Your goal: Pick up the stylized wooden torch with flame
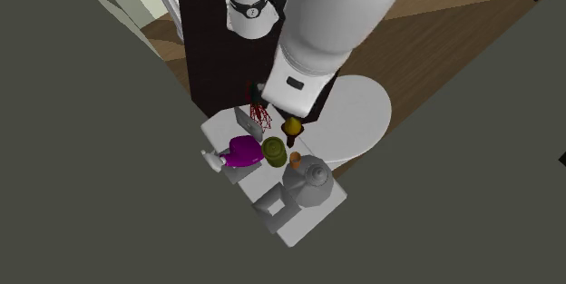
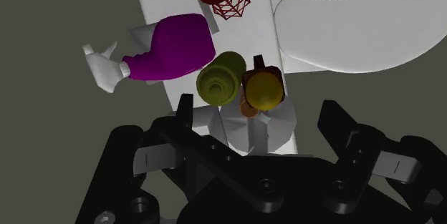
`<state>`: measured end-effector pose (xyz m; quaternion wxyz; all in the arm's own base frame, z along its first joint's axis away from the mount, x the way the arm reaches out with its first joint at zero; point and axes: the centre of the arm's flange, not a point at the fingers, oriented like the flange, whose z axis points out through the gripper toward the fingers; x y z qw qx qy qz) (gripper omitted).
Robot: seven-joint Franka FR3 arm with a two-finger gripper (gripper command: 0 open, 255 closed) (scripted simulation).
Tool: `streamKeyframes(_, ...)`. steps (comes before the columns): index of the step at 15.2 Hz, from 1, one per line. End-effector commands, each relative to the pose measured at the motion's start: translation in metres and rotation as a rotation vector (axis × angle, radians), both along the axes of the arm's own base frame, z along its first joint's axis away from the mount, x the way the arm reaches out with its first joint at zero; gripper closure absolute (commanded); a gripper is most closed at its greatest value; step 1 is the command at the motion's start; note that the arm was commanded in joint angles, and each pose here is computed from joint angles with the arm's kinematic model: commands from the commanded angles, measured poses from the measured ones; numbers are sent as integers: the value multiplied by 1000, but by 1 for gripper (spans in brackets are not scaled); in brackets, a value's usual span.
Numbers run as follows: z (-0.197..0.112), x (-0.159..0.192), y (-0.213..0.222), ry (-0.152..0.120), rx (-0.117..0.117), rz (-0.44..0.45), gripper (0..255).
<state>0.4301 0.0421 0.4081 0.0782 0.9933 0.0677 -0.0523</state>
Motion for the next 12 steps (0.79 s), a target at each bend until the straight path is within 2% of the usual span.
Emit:
streamKeyframes(1, -24, 13, 7, 20, -9, 19, 0)
streamKeyframes(9, -123, 58, 33, 97, -45, 92, 0)
streamKeyframes(12, -139, 58, 33, 97, -45, 92, 0)
